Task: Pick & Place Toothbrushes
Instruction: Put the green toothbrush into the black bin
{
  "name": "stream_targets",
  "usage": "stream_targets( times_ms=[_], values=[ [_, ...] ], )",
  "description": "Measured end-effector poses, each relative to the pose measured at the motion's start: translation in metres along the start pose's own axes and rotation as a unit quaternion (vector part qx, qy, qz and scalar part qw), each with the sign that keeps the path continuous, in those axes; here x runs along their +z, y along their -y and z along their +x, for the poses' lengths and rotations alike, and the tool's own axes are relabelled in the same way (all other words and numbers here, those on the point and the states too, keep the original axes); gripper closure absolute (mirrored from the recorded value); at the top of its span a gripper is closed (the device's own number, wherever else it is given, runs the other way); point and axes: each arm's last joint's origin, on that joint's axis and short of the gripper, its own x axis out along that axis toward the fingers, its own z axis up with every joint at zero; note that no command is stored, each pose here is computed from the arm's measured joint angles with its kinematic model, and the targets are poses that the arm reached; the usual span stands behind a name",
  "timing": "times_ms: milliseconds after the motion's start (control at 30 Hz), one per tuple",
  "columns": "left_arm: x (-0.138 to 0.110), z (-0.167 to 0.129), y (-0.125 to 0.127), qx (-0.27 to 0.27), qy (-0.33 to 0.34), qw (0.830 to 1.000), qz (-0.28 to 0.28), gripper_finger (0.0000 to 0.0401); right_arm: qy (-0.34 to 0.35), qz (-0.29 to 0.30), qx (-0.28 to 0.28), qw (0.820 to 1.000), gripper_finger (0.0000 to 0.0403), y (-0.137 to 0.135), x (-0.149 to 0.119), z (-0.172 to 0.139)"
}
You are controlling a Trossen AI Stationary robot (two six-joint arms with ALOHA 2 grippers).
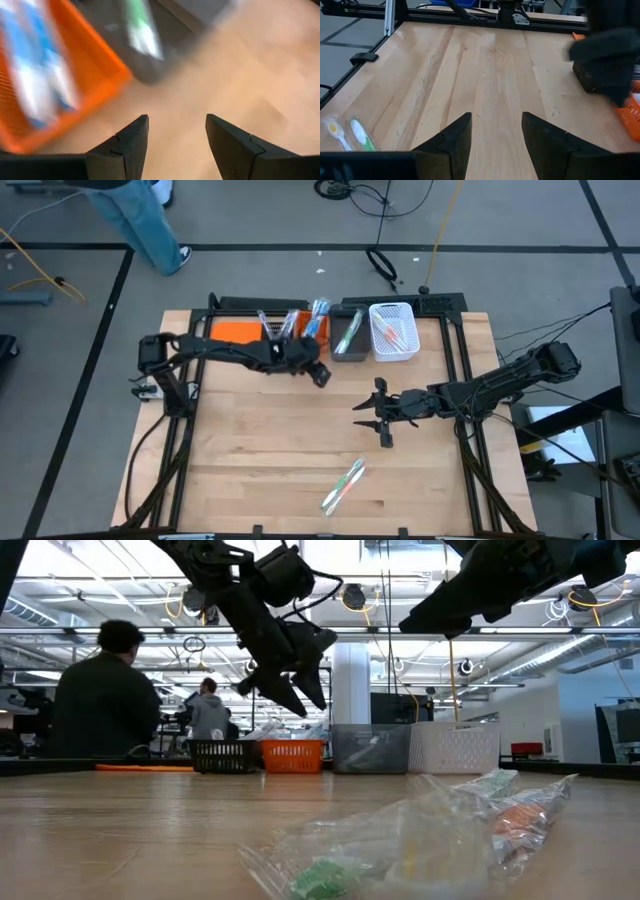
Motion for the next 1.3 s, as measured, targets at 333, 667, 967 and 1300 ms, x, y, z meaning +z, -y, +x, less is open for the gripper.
stream_targets(
  times_ms=[333,667,967,1300],
  values=[
    [-0.044,-0.021,0.059,-0.106,-0.073,0.991,0.046,0.0201,0.000,0.013,0.000,1.000,0.0238,0.000,0.000,0.000],
    [-0.104,-0.060,0.120,-0.143,-0.079,0.984,0.074,0.0201,0.000,0.023,0.000,1.000,0.0238,0.000,0.000,0.000],
    [-0.153,-0.093,0.152,-0.159,-0.069,0.983,0.068,0.0201,-0.001,0.032,0.002,0.999,0.0238,0.000,0.000,0.000],
    [-0.193,-0.077,0.171,-0.183,-0.089,0.978,0.045,0.0201,-0.003,0.041,0.002,0.999,0.0238,0.000,-0.001,0.000]
  ],
)
